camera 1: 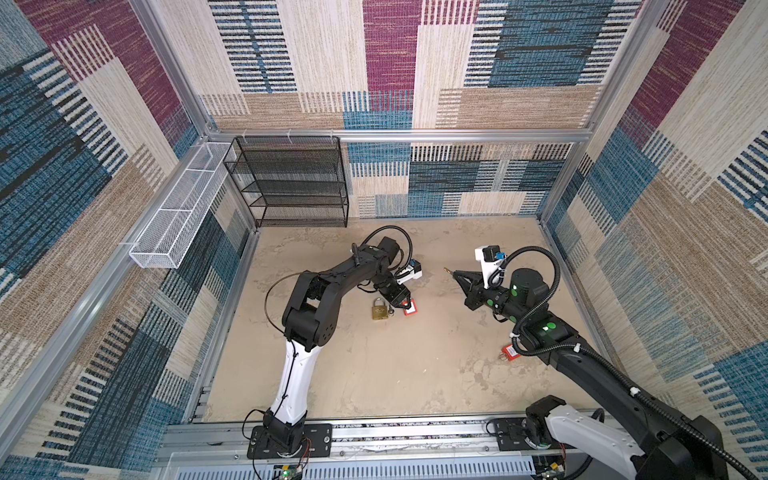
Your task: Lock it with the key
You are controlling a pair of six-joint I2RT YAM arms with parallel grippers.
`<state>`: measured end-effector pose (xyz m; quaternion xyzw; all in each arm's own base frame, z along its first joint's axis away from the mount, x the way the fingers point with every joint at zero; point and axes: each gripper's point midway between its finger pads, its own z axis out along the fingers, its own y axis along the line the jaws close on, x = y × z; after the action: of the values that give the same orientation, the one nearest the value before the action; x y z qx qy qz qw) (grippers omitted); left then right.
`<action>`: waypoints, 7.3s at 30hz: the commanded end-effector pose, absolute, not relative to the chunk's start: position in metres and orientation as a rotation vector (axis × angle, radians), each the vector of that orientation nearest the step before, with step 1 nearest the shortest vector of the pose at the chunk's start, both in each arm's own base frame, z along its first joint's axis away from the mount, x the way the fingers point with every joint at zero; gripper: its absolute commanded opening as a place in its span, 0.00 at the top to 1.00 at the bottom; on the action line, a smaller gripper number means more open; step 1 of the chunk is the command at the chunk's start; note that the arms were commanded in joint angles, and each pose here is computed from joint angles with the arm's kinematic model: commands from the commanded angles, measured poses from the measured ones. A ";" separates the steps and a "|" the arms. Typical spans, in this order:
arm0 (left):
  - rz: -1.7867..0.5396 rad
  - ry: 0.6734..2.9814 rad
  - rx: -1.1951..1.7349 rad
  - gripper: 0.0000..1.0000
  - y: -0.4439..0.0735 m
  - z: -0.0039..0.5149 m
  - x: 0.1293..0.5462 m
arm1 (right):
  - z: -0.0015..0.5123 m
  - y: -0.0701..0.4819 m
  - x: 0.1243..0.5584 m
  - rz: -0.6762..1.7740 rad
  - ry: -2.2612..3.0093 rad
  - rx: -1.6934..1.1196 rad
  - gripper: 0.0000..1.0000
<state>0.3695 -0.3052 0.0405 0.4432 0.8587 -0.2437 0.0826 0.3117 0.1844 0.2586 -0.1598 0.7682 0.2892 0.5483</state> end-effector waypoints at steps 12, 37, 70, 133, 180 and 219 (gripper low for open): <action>-0.572 2.652 1.189 0.45 -0.296 0.040 0.390 | 0.264 0.186 0.313 0.688 1.803 -0.395 1.00; -0.288 2.677 0.937 0.43 -0.333 0.056 0.393 | 0.268 0.160 0.316 0.618 1.792 -0.342 1.00; -0.120 2.605 1.204 0.48 -0.329 0.045 0.364 | 0.265 0.160 0.317 0.641 1.801 -0.352 1.00; -0.394 2.430 0.880 0.44 -0.261 0.137 0.320 | 0.124 0.193 0.347 1.012 2.185 0.132 1.00; -0.379 2.489 0.728 0.42 -0.210 0.132 0.277 | 0.047 0.249 0.350 1.184 2.334 0.427 1.00; -0.390 2.489 0.719 0.41 -0.212 0.136 0.278 | 0.048 0.252 0.333 1.163 2.397 0.362 0.59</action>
<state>0.2761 -0.2097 0.1325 0.2706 0.9180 -0.1391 0.2545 0.3335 0.2473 0.0436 0.1379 0.8743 0.4069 0.2260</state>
